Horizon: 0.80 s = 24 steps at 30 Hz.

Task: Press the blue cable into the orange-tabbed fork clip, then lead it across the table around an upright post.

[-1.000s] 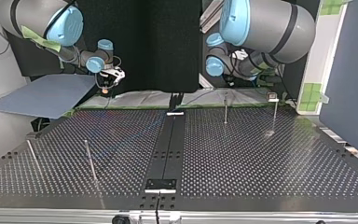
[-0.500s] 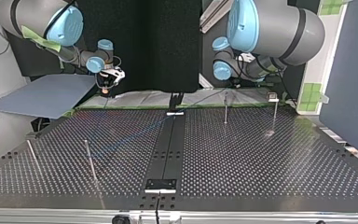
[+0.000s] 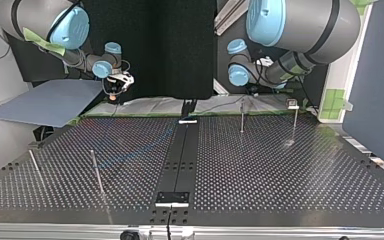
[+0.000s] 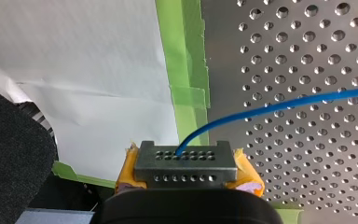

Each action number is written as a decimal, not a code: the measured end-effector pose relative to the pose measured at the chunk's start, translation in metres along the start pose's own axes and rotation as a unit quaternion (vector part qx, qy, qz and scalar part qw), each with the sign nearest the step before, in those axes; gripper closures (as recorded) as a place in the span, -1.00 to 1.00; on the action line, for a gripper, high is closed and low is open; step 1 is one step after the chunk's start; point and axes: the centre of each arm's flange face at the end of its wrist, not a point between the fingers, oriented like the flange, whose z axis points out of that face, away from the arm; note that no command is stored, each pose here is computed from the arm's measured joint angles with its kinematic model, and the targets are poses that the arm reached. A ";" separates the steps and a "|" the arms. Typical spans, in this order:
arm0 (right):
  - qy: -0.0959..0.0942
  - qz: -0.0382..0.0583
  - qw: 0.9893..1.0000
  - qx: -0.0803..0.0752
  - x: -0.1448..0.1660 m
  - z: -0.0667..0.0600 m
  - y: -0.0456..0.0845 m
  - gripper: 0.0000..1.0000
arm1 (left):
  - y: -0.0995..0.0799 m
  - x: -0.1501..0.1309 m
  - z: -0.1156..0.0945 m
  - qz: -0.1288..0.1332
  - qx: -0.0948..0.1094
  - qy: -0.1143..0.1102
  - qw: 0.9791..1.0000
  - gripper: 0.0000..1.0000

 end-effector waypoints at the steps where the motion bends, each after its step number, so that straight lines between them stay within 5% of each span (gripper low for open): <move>1: 0.000 0.000 1.000 0.000 0.000 0.000 0.000 1.00 | 0.001 0.000 -0.001 0.002 -0.001 0.000 1.000 1.00; 17: 0.000 -0.001 1.000 0.000 0.000 0.000 0.000 1.00 | 0.000 0.003 -0.010 0.026 -0.009 -0.005 1.000 1.00; 24: 0.000 -0.001 1.000 0.000 0.000 0.000 0.000 1.00 | -0.003 -0.016 -0.011 0.017 -0.007 -0.018 1.000 1.00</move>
